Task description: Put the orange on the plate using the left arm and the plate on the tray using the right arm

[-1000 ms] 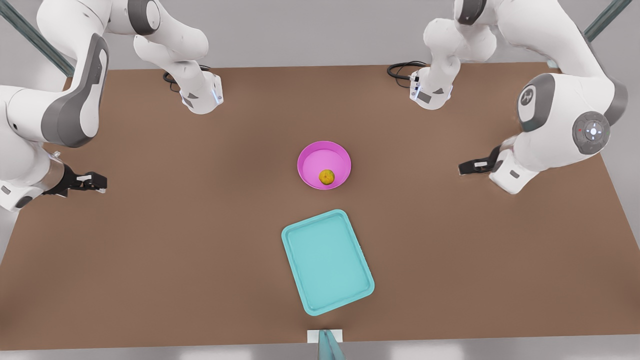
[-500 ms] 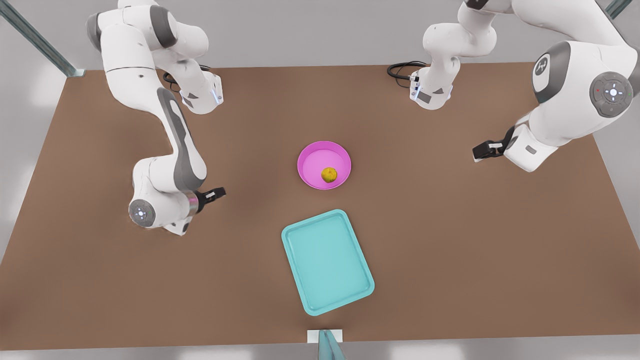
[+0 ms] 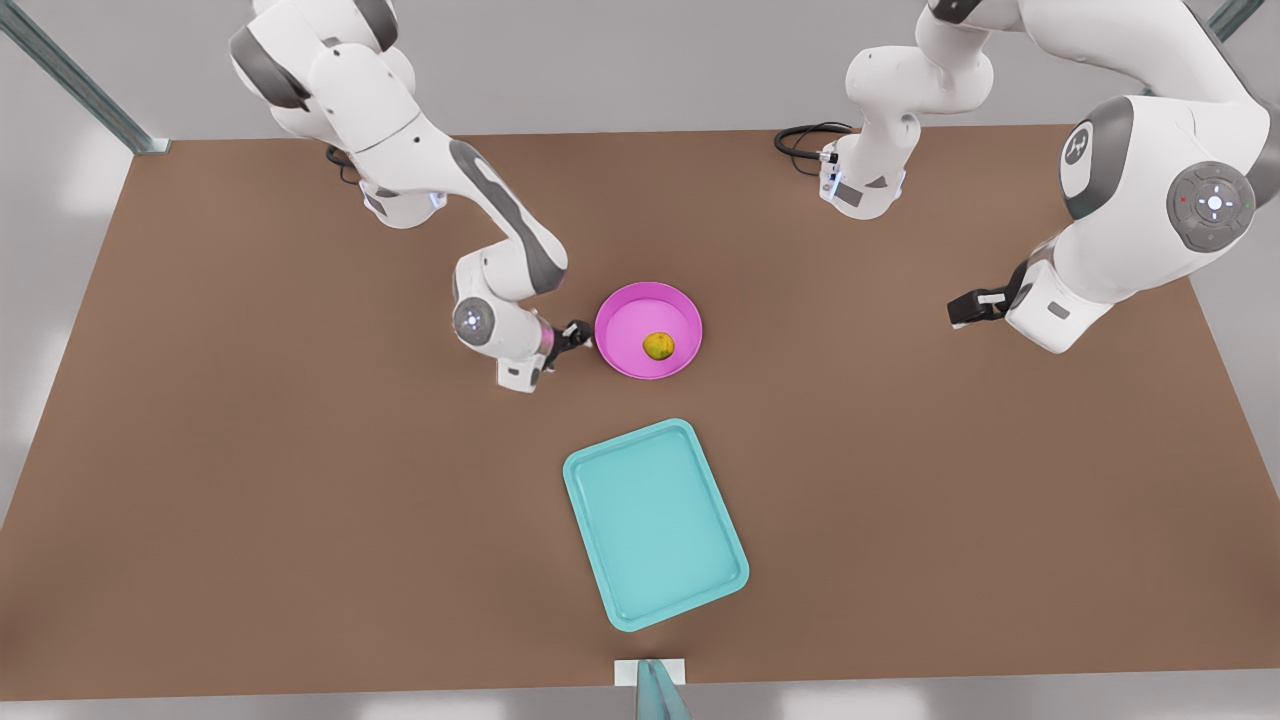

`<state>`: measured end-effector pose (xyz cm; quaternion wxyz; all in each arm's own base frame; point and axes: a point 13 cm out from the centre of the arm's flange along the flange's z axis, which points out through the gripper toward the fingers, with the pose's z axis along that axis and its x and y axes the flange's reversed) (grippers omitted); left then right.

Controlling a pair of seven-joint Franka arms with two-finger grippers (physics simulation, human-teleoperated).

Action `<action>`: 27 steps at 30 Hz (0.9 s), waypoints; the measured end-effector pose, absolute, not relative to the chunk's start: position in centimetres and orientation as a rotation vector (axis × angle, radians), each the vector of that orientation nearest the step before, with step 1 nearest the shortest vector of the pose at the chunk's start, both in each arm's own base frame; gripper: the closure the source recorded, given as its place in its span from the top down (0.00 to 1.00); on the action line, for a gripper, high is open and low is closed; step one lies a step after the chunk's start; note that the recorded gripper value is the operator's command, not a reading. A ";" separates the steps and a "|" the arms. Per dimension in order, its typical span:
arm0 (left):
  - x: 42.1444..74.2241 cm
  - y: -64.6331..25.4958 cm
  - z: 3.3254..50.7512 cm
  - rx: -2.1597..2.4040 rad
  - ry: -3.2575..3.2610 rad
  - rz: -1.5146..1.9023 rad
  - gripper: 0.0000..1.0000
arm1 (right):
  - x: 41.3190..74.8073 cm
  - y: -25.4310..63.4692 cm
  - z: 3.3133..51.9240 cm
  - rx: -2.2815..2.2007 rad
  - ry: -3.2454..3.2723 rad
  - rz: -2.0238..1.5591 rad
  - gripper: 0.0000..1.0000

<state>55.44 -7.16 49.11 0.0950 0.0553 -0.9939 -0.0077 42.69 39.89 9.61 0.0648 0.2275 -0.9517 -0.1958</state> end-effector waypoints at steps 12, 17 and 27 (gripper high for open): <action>55.6 -7.3 48.4 0.170 -2.932 -0.026 1.00 | 39.7 44.9 6.5 0.715 -2.868 -0.632 1.00; 55.6 -7.5 48.2 0.168 -2.927 -0.021 1.00 | 39.0 45.8 5.4 0.722 -2.854 -0.636 1.00; 55.6 -7.8 47.6 0.163 -2.914 -0.025 1.00 | 38.3 46.7 4.6 0.758 -2.831 -0.653 0.24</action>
